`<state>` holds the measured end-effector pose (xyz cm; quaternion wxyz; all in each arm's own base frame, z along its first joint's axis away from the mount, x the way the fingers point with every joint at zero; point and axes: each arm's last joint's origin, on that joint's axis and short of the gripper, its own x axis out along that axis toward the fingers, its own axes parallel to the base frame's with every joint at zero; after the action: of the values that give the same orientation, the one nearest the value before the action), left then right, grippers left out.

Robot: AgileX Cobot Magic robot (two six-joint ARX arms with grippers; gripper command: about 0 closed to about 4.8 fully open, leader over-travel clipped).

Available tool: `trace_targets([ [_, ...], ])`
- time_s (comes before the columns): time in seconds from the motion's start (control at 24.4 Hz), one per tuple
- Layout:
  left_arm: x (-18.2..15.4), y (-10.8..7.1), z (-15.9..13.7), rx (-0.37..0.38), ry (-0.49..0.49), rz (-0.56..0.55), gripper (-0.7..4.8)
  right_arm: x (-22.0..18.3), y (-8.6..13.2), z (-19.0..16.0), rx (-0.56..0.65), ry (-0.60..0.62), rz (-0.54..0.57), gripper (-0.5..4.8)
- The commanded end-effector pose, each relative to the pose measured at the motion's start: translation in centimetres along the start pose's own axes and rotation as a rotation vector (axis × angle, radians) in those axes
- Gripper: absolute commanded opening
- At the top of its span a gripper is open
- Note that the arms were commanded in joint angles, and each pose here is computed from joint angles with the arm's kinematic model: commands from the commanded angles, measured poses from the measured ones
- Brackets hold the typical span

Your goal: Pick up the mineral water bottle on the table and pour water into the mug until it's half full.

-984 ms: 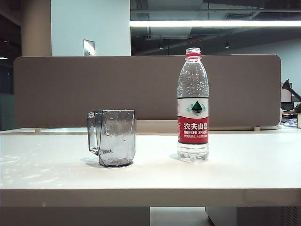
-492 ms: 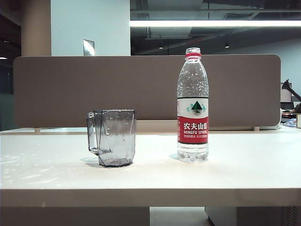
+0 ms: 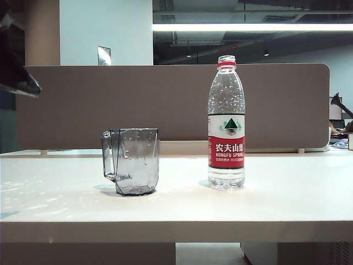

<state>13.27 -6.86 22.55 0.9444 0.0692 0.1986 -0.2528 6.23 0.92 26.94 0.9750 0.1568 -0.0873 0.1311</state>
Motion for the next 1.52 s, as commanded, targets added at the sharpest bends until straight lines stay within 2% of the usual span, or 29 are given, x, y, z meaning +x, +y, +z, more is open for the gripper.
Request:
trace_targets([
  [0.04,0.0,0.0,0.3,0.0,-0.018,-0.002,-0.01,-0.4,1.3,3.7,-0.194,0.093,-0.021,1.06],
  [0.08,0.1,-0.1,0.3,0.002,-0.015,-0.007,-0.01,-0.2,2.0,5.7,-0.31,0.198,-0.036,1.06],
  [0.12,0.1,-0.1,0.3,0.003,-0.015,-0.009,-0.01,0.1,2.3,6.8,-0.368,0.266,-0.037,1.06],
  [0.25,0.0,-0.1,0.3,0.003,-0.016,-0.01,-0.01,1.4,3.0,9.5,-0.409,0.417,-0.04,1.07],
  [0.29,0.0,-0.2,0.3,0.006,-0.017,-0.017,-0.01,2.7,3.3,10.9,-0.395,0.492,-0.04,1.09],
  [0.33,0.0,-0.4,0.4,0.01,-0.018,-0.024,-0.01,3.8,3.5,11.7,-0.377,0.544,-0.017,1.41],
  [0.37,0.0,-0.4,0.4,0.012,-0.017,-0.028,-0.01,4.6,3.6,12.0,-0.358,0.565,0.026,1.61],
  [0.49,0.0,-0.8,0.4,0.021,-0.018,-0.049,-0.01,6.5,3.7,11.8,-0.292,0.586,0.192,1.71],
  [0.62,0.0,-1.6,0.4,0.044,-0.019,-0.102,-0.01,9.4,3.3,10.5,-0.091,0.681,0.333,1.71],
  [0.74,0.0,-2.3,0.4,0.06,-0.021,-0.139,-0.01,11.0,2.7,9.3,-0.059,0.739,0.337,1.73],
  [0.82,-0.1,-2.6,0.4,0.069,-0.022,-0.158,-0.01,11.8,2.4,8.5,-0.085,0.736,0.298,1.76],
  [0.98,-0.1,-2.9,0.4,0.078,-0.022,-0.18,-0.01,12.6,2.2,6.5,-0.183,0.636,0.22,1.76],
  [1.07,-0.1,-2.9,0.4,0.078,-0.023,-0.181,-0.01,12.8,2.3,5.4,-0.21,0.582,0.219,1.76],
  [1.23,-0.2,-2.9,0.4,0.078,-0.025,-0.18,-0.01,12.7,3.1,1.3,-0.226,0.429,0.26,1.76],
  [1.35,-0.3,-2.9,0.5,0.078,-0.033,-0.179,-0.01,12.0,4.1,-3.5,-0.238,0.368,0.25,1.76],
  [1.52,-0.4,-2.9,0.5,0.077,-0.042,-0.18,-0.01,11.0,5.0,-7.2,-0.256,0.354,0.219,1.82],
])
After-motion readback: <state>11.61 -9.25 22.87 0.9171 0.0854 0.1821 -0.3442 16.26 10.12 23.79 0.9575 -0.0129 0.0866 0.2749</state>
